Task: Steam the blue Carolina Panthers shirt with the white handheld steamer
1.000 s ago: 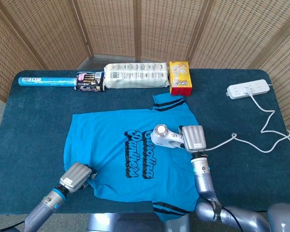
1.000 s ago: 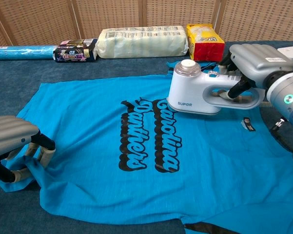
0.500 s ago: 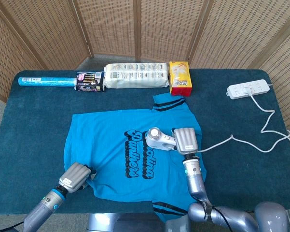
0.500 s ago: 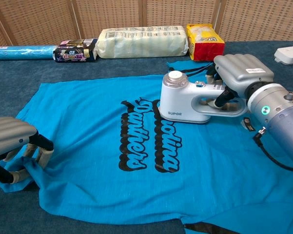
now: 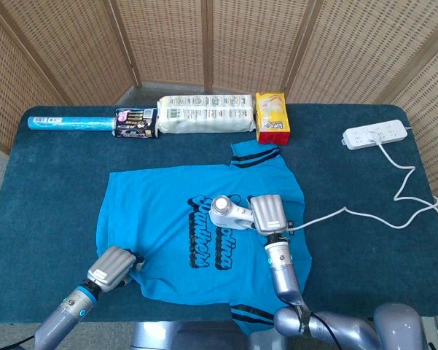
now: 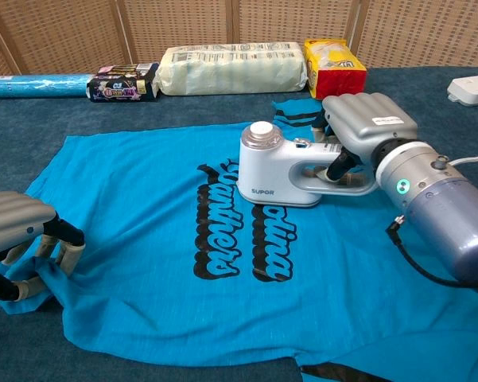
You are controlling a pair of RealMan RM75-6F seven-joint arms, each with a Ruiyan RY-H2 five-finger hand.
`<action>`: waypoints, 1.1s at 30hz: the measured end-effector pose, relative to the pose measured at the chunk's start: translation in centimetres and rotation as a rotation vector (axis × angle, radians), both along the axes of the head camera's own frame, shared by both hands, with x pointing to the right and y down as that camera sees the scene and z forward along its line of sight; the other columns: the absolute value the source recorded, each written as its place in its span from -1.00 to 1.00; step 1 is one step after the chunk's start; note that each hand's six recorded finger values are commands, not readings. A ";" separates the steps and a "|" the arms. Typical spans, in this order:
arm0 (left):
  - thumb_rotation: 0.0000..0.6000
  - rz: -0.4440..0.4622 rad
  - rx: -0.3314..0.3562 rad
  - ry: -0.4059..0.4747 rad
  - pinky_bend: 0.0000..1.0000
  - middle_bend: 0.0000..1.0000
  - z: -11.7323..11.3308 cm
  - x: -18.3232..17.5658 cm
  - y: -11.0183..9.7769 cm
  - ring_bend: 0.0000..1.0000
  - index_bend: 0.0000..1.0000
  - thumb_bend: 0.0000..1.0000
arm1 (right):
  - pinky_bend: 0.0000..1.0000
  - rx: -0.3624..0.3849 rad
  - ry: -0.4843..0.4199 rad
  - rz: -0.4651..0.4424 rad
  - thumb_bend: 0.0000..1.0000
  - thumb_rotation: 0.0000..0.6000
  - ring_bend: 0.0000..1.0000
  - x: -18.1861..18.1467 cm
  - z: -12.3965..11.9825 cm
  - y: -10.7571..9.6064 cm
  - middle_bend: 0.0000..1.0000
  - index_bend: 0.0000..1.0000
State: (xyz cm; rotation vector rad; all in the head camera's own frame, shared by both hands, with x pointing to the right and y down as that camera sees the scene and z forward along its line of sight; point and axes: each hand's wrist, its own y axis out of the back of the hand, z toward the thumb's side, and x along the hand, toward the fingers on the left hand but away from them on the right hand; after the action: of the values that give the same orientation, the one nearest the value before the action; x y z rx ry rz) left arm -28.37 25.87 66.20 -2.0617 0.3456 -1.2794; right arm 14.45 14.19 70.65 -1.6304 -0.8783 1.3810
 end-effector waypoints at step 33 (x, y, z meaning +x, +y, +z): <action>1.00 -0.005 0.005 -0.003 0.29 0.25 -0.2 -0.2 0.0 0.13 0.14 -0.14 | 0.61 0.019 0.004 -0.008 -0.36 1.00 0.63 1.0 0.5 0.7 0.62 0.54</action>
State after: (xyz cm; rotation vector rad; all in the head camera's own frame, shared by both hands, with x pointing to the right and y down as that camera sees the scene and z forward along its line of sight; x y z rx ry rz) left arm -28.53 25.91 66.02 -2.0563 0.3525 -1.2831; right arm 15.44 14.88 71.15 -1.6139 -0.8793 1.3662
